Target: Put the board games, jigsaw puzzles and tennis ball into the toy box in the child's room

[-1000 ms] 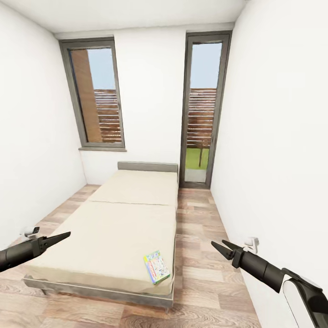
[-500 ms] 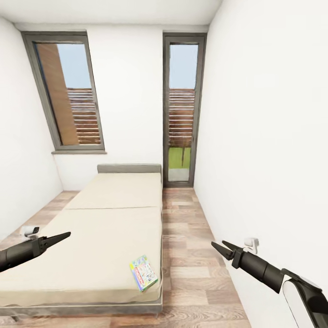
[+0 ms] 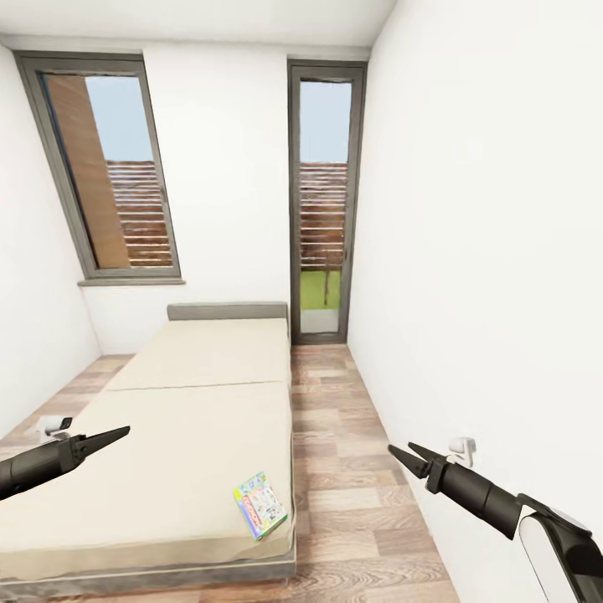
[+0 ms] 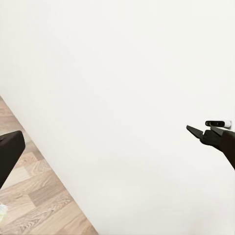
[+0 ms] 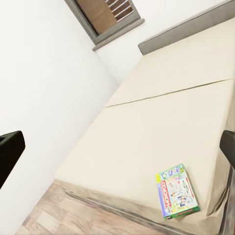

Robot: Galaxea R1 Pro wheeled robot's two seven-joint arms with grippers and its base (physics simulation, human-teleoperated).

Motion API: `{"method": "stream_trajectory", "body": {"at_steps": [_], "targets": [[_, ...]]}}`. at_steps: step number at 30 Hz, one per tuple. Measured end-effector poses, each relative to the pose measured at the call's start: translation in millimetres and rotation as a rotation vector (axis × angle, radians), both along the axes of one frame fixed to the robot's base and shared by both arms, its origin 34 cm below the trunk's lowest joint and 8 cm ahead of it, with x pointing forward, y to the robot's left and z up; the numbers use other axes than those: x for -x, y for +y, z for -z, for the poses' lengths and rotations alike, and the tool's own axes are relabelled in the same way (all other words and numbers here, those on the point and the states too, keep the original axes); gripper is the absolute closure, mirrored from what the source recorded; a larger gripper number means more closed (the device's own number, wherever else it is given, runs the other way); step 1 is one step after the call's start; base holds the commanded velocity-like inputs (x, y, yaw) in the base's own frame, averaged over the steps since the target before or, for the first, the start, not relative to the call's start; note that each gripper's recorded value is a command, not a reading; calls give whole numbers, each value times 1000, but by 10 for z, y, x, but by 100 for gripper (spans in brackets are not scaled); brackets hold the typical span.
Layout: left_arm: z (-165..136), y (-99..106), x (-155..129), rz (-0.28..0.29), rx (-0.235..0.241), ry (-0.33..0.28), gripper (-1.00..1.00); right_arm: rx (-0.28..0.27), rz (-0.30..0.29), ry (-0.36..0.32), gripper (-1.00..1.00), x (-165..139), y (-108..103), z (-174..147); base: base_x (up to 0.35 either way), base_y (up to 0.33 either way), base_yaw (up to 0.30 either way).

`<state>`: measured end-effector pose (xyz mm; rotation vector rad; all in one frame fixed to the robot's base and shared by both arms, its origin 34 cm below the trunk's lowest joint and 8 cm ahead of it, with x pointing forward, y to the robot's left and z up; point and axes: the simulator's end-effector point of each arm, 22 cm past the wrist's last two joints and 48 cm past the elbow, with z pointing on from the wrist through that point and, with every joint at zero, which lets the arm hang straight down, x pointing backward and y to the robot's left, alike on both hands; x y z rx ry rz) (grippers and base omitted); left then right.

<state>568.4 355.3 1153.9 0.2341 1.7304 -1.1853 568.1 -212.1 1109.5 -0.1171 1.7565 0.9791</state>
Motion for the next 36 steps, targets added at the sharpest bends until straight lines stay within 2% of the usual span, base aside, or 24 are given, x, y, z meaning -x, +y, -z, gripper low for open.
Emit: {"method": "stream_trajectory", "body": {"at_steps": [20, 31, 36], "targets": [[94, 0, -31, 0, 1, 20, -100, 7, 3, 25, -100, -26, -3, 115, 0, -5, 23], [98, 0, -32, 0, 1, 21, -100, 46, 73, 76, -100, -114, -116, 296, 0, -75, 1], [105, -2, -32, 0, -1, 24, -100, 44, 83, 97, -100, -123, -139, 369, 0, -7, 0]]}}
